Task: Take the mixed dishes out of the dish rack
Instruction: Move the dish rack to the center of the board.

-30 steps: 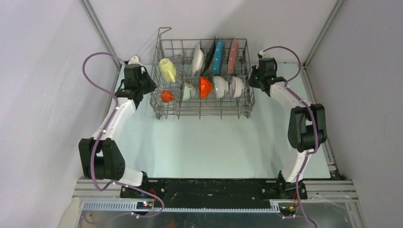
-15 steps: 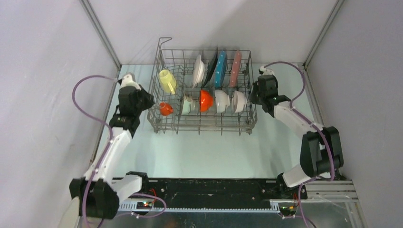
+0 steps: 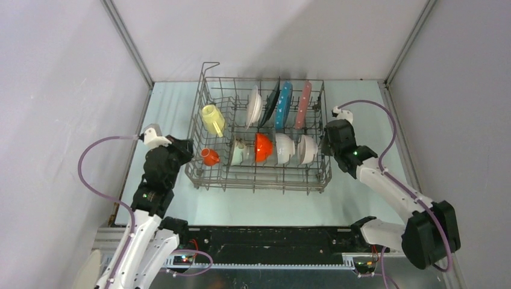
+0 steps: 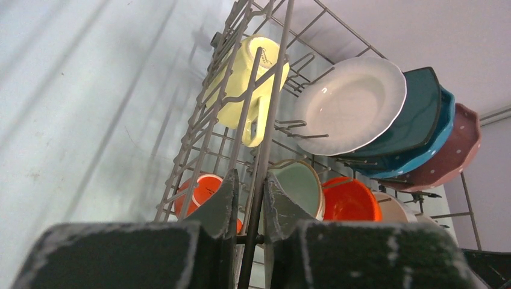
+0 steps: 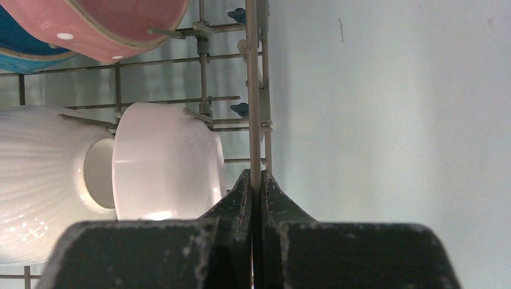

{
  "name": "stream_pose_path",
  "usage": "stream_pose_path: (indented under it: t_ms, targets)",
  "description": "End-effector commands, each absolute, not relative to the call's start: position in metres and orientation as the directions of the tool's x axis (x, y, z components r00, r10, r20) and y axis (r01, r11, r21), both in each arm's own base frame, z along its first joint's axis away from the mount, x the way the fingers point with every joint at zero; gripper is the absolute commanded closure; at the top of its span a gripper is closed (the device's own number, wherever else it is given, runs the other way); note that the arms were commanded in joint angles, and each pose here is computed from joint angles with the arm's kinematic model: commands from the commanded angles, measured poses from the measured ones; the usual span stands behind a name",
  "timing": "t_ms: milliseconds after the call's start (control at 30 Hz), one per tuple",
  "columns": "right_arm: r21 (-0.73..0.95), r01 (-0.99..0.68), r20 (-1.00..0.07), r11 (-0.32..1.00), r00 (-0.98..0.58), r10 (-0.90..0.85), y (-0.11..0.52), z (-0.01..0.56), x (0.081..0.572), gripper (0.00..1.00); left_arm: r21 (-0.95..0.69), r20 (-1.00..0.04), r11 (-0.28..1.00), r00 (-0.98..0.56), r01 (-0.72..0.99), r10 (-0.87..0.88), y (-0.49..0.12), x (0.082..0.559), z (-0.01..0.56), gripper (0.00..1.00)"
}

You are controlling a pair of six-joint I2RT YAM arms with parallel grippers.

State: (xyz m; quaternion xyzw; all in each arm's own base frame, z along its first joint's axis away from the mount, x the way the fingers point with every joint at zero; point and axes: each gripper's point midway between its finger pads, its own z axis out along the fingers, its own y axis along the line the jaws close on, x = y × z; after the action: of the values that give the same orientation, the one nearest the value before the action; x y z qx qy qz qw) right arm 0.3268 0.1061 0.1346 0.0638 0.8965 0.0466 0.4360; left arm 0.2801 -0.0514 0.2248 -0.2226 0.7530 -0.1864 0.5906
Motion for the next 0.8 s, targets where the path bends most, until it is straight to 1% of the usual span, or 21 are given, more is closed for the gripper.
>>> stream_pose_path:
  t_ms: [0, 100, 300, 467, 600, 667, 700, 733, 767]
  targets:
    - [0.274, 0.068, -0.789, 0.959, -0.555, 0.264, 0.124, 0.163, 0.306, 1.0, -0.645, -0.681, 0.754, -0.353, -0.128, -0.642, -0.084, 0.254, 0.193, 1.0]
    - [0.276, 0.084, -0.797, 0.958, -0.537, 0.277, 0.117, 0.164, 0.298, 1.0, -0.638, -0.682, 0.762, -0.38, -0.108, -0.625, -0.09, 0.241, 0.19, 1.0]
    - [0.283, 0.097, -0.8, 0.954, -0.525, 0.291, 0.113, 0.166, 0.292, 1.0, -0.632, -0.659, 0.765, -0.435, -0.123, -0.613, -0.094, 0.222, 0.175, 1.0]
    - [0.257, 0.115, -0.815, 0.96, -0.507, 0.279, 0.106, 0.167, 0.294, 1.0, -0.651, -0.654, 0.756, -0.451, -0.072, -0.607, -0.1, 0.207, 0.183, 1.0]
    - [0.239, 0.146, -0.831, 0.96, -0.481, 0.28, 0.097, 0.17, 0.297, 1.0, -0.656, -0.657, 0.754, -0.461, -0.042, -0.597, -0.1, 0.195, 0.185, 0.97]
    - [0.241, 0.151, -0.834, 0.959, -0.473, 0.284, 0.095, 0.172, 0.299, 0.97, -0.657, -0.667, 0.754, -0.443, -0.029, -0.599, -0.098, 0.193, 0.19, 0.9]
    - [0.243, 0.154, -0.835, 0.958, -0.47, 0.287, 0.094, 0.172, 0.299, 0.95, -0.657, -0.672, 0.753, -0.436, -0.02, -0.598, -0.098, 0.193, 0.193, 0.74]
    - [0.244, 0.156, -0.836, 0.957, -0.465, 0.289, 0.093, 0.174, 0.299, 0.94, -0.658, -0.684, 0.753, -0.421, 0.003, -0.596, -0.098, 0.193, 0.201, 0.65]
    - [0.246, 0.154, -0.839, 0.957, -0.46, 0.29, 0.092, 0.175, 0.3, 0.9, -0.659, -0.692, 0.752, -0.407, 0.02, -0.596, -0.097, 0.193, 0.209, 0.45]
